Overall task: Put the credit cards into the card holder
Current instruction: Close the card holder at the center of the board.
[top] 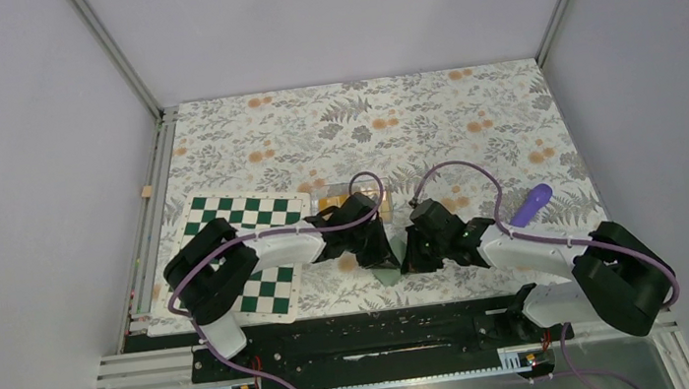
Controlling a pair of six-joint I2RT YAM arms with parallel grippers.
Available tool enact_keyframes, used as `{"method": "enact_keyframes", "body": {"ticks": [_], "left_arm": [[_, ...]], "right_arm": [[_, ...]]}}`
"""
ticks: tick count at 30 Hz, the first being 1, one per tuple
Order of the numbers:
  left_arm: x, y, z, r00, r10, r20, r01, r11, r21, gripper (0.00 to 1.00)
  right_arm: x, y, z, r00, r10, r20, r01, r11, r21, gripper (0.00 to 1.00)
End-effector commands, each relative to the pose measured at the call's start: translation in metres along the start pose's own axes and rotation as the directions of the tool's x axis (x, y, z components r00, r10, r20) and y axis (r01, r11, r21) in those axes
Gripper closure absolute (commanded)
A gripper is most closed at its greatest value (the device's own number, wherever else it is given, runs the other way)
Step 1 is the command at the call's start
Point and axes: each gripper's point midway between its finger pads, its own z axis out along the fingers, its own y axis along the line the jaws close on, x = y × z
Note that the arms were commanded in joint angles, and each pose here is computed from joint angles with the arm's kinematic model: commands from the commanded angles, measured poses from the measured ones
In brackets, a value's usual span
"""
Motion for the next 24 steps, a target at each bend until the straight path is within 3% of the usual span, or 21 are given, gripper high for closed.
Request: {"method": "enact_keyframes", "body": {"ticks": [1,11,24], "left_arm": [[-0.021,-0.037,-0.021,0.992,0.101,0.069,-0.105,0.993,0.054,1.00],[-0.024,-0.023,-0.018,0.983,0.181,0.034,-0.179,0.982,-0.061,1.00],[-0.032,0.003,-0.018,0.973,0.223,0.057,-0.209,0.961,-0.182,1.00]], "right_arm": [[-0.022,0.024,-0.016,0.997,-0.030,0.065,0.035,0.996,-0.079,1.00],[-0.045,0.018,-0.025,0.992,-0.064,0.106,0.065,0.998,-0.005,1.00],[-0.054,0.016,-0.009,0.993,-0.093,0.067,0.090,0.994,0.054,1.00]]}}
